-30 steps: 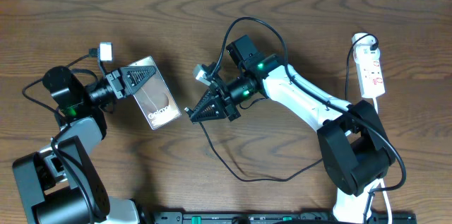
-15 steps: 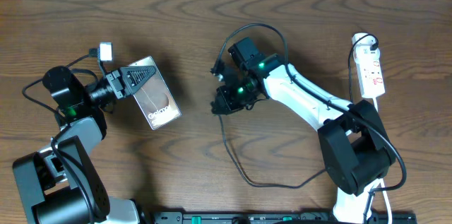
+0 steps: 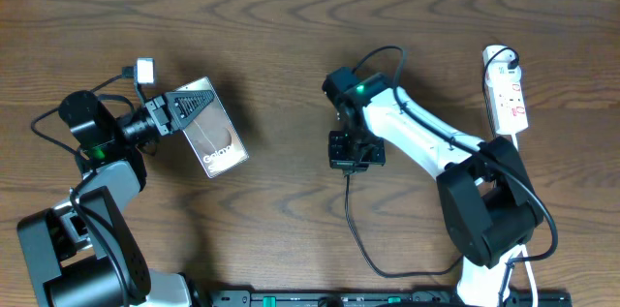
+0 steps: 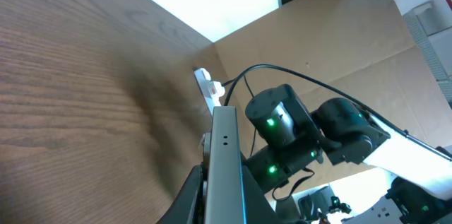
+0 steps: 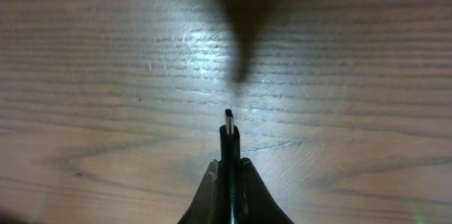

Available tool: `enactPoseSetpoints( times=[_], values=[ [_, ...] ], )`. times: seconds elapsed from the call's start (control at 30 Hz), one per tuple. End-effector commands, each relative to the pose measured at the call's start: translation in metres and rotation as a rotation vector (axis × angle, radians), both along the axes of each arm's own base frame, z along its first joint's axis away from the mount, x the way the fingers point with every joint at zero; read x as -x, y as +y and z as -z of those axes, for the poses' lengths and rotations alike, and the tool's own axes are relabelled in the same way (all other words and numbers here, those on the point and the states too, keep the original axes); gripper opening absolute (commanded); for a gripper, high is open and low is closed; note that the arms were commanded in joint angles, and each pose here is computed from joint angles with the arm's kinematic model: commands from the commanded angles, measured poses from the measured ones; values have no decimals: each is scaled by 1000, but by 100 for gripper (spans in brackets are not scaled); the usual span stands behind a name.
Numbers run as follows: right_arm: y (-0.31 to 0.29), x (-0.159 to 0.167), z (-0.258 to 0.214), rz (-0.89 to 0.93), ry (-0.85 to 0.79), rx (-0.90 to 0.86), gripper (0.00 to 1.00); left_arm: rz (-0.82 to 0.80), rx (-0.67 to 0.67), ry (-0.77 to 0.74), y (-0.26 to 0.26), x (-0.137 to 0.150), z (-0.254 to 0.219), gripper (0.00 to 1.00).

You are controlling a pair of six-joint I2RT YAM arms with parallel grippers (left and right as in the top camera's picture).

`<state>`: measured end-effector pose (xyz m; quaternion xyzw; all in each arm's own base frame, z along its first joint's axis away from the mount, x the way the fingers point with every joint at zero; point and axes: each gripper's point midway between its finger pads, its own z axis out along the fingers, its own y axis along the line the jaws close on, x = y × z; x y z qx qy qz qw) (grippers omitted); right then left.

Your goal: Plug charger to phone and switch on socket

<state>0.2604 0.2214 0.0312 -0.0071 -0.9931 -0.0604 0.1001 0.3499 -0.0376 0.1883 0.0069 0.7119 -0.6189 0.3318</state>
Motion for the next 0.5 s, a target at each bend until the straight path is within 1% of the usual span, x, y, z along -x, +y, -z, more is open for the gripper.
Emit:
enactPoseSetpoints(
  times=[0.0,0.13,0.23,0.47],
  values=[
    [2,12,6,-6,-7,59,1,25,-13,-41,0,2,-11,8],
    [8,25,16,-34,-1,67,1,25,-13,-42,0,2,-11,8],
    [10,33,19,-22,15,72,1,25,-13,-42,0,2,-11,8],
    [11,33,19,-26,11,69,1,25,-13,-42,0,2,-11,7]
  ],
)
